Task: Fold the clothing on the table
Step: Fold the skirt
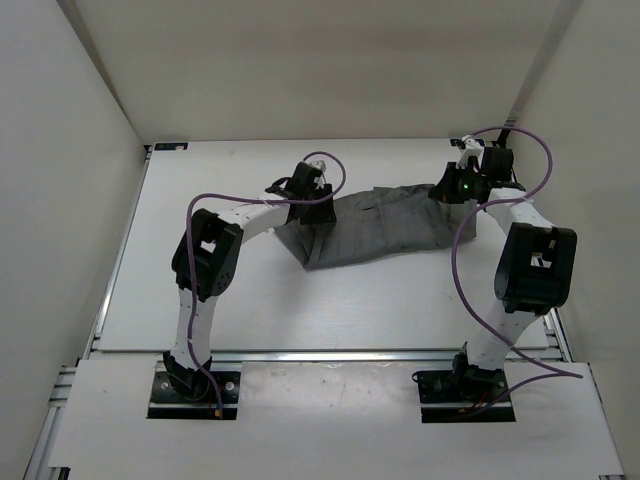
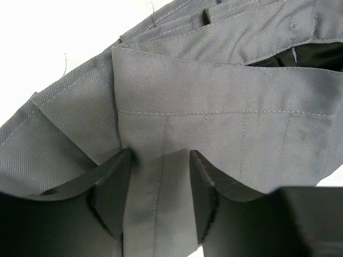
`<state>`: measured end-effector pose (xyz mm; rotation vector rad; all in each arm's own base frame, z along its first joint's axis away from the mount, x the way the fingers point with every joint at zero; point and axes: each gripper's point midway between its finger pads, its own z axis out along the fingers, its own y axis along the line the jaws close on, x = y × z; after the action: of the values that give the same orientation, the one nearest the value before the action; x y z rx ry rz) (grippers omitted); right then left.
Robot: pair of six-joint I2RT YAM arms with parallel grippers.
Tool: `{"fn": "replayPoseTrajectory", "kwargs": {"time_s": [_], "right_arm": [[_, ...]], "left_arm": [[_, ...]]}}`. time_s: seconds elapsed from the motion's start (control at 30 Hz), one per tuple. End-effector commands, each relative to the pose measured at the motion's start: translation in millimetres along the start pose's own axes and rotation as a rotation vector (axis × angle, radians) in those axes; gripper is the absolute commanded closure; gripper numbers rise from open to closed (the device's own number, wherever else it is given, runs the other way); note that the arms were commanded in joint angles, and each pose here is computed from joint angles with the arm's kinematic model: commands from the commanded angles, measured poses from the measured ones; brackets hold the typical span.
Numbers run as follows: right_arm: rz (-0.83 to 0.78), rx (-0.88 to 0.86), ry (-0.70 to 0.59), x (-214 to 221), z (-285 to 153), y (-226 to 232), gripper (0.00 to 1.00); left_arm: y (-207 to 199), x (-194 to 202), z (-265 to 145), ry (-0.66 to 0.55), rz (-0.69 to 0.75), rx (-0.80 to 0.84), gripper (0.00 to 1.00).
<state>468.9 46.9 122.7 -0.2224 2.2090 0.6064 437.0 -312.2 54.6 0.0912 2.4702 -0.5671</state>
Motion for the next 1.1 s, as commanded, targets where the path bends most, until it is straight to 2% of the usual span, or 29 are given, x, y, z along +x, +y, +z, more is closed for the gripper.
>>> {"fn": "replayPoseTrajectory", "kwargs": {"time_s": [0.0,0.17,0.27,0.43,0.53,0.6,0.67,0.87,1.07], "right_arm": [[-0.043,-0.013,-0.052,-15,-4,4,1.0],[-0.047,-0.013,-0.055,-15,-5,5,1.0],[-0.042,-0.011,-0.048,-12,-5,4,0.99],[-0.039,-0.006,-0.039,-8,-3,2,1.0],[-0.043,-0.002,-0.039,-8,-3,3,1.0],[-0.049,-0.003,-0.041,-9,-4,5,1.0],[-0.03,0.01,-0.034,-6,-5,-3,1.0],[0.003,0.029,0.013,9,-21,-6,0.99],[0.055,0.028,0.083,48,-45,7,0.99]], "left_arm": [[-6,1,2,0.0,0.005,0.019,0.41],[8,1,-1,-0.009,0.027,-0.037,0.27],[14,6,4,0.011,0.016,-0.038,0.25],[10,10,9,0.028,0.011,-0.008,0.3],[0,15,12,0.041,0.011,0.021,0.5],[-1,15,10,0.038,0.009,0.024,0.82],[-2,15,6,0.034,0.006,0.027,0.98],[-7,5,-21,-0.012,0.011,0.058,1.0],[-8,33,-55,0.032,0.052,0.084,1.0]]}}
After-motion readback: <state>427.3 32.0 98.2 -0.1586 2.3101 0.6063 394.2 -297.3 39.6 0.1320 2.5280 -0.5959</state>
